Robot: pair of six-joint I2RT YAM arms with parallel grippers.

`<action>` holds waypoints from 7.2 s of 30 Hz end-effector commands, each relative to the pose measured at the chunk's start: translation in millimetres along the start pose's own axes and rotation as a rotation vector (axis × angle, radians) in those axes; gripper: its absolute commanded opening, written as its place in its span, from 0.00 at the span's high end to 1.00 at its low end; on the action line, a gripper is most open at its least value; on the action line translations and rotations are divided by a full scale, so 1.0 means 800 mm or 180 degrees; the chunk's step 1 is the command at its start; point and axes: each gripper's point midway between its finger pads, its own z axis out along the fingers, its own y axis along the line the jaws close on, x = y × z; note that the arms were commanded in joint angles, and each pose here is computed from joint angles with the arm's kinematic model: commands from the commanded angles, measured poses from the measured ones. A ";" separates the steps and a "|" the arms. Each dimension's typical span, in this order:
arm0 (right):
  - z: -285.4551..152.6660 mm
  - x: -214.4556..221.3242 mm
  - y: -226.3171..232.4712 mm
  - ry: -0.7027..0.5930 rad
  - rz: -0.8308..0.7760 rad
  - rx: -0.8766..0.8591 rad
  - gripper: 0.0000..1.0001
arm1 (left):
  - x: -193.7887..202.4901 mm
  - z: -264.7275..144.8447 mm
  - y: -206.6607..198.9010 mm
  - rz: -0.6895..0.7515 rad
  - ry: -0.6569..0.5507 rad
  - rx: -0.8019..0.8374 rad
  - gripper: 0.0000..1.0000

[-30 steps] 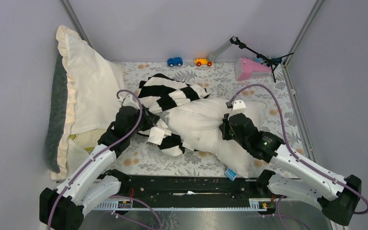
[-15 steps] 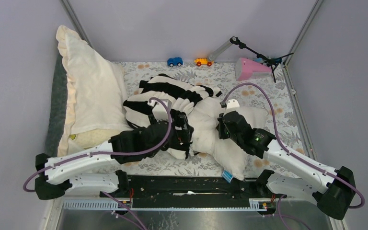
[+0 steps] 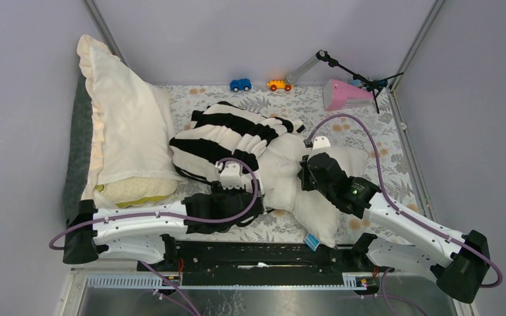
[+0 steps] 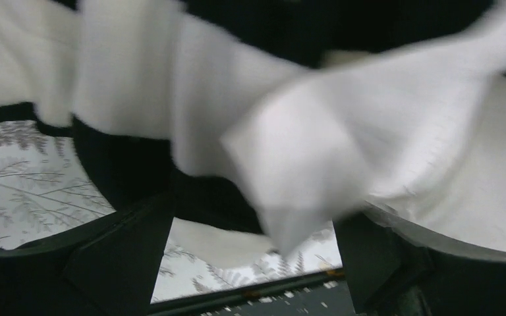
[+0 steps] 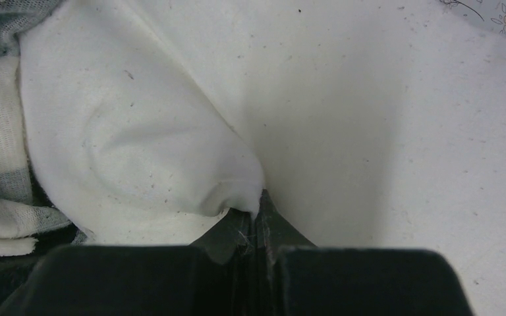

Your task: Remove the pillowcase from the pillow

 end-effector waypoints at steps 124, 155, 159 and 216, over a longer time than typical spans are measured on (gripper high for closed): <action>0.007 -0.040 0.138 0.0117 -0.1467 -0.0366 0.00 | -0.167 0.045 0.088 -0.0218 -0.0463 0.0402 1.00; -0.040 -0.109 0.092 0.0164 0.0066 -0.1007 1.00 | -0.259 -0.023 0.142 -0.0222 -0.0750 -0.0604 1.00; -0.018 -0.149 0.098 -0.0001 0.0548 -0.1174 1.00 | -0.262 -0.001 0.111 -0.0265 -0.0635 -0.0301 0.84; 0.004 -0.228 0.011 -0.0499 0.1161 -0.0900 1.00 | -0.200 0.018 0.174 -0.0817 -0.1378 -0.0042 0.95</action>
